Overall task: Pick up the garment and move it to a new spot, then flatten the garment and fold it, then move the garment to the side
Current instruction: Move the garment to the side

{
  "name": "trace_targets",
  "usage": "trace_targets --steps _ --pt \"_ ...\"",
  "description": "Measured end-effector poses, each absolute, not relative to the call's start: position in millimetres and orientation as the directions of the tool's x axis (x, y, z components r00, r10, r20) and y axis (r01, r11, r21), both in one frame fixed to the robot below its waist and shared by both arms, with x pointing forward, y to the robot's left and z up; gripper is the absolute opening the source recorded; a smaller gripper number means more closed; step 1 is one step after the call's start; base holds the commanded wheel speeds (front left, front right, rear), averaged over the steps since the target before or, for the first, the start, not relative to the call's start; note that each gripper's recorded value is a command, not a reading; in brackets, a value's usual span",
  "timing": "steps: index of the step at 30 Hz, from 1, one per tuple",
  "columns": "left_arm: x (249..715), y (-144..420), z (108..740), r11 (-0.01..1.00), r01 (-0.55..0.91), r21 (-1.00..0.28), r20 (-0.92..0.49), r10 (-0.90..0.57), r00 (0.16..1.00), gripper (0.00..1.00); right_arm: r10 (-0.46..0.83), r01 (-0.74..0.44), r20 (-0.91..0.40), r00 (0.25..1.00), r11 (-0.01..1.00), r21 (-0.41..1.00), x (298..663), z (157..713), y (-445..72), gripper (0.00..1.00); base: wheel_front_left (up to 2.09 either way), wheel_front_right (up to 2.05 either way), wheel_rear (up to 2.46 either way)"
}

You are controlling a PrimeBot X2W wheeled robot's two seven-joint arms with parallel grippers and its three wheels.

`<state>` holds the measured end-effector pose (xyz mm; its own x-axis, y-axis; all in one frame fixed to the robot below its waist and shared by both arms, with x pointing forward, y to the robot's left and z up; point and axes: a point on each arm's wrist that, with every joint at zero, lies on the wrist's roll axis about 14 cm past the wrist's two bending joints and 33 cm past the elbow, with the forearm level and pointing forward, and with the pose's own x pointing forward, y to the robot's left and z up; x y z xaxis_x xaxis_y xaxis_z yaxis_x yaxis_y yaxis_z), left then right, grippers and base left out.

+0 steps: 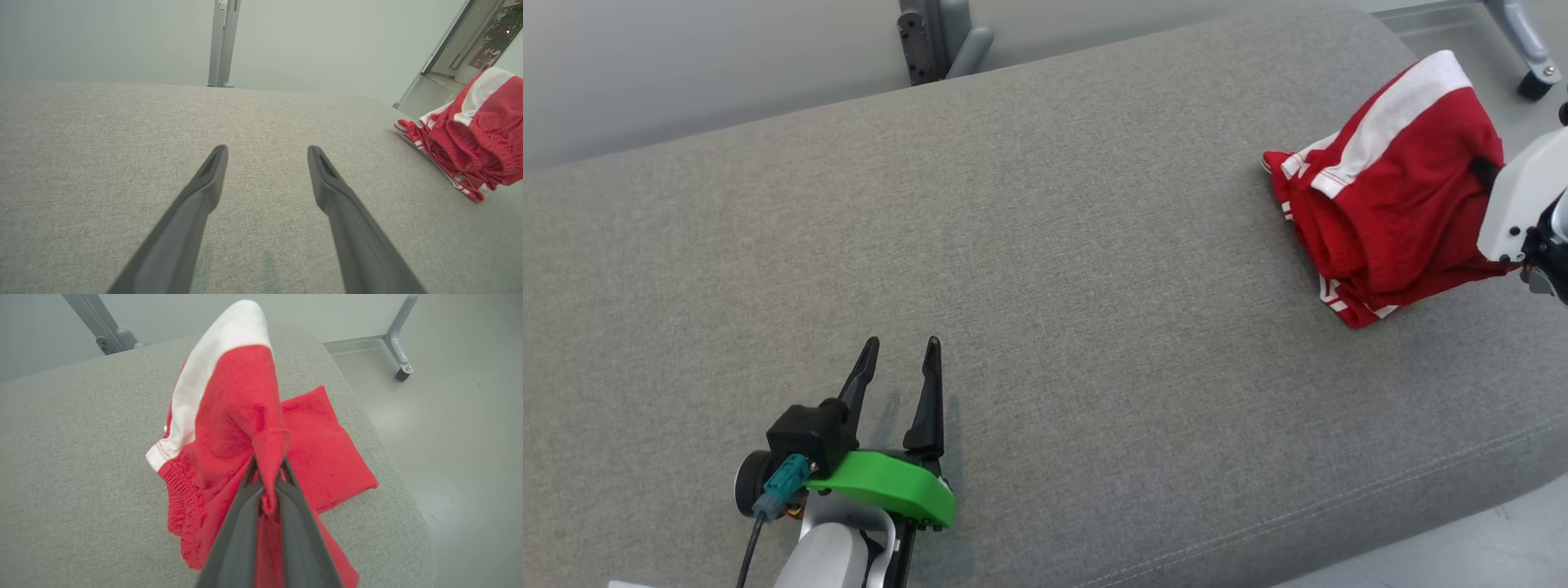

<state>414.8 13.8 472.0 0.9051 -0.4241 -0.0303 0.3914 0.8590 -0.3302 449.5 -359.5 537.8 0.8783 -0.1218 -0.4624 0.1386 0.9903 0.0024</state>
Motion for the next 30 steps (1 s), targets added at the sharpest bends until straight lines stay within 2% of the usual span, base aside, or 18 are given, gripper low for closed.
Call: trace_targets --steps 14,23,24,25,26,30 --pt "432 57 446 0.908 0.297 -0.295 -0.090 -0.336 0.937 1.00 -0.278 0.301 -0.496 0.823 0.953 -0.033 478 475 -390 0.00 0.00 0.00 0.00" --pt "436 76 429 0.925 0.249 -0.285 -0.132 -0.296 0.946 1.00 -0.301 0.322 -0.527 0.795 0.945 -0.056 491 447 -391 0.00 0.00 0.00 0.00" --pt "436 77 428 0.927 0.245 -0.284 -0.136 -0.292 0.947 1.00 -0.309 0.326 -0.520 0.796 0.943 -0.061 492 447 -394 0.09 0.00 0.00 0.00" --pt "437 77 427 0.928 0.243 -0.283 -0.139 -0.290 0.947 1.00 -0.319 0.329 -0.513 0.797 0.941 -0.073 491 448 -398 0.47 0.00 0.00 0.00" --pt "437 77 426 0.928 0.243 -0.282 -0.140 -0.290 0.947 1.00 -0.326 0.333 -0.512 0.795 0.939 -0.082 490 449 -401 1.00 0.00 0.00 0.00" --pt "438 73 426 0.925 0.254 -0.283 -0.138 -0.301 0.944 1.00 -0.345 0.345 -0.512 0.787 0.933 -0.100 484 450 -408 1.00 0.00 0.00 0.00"
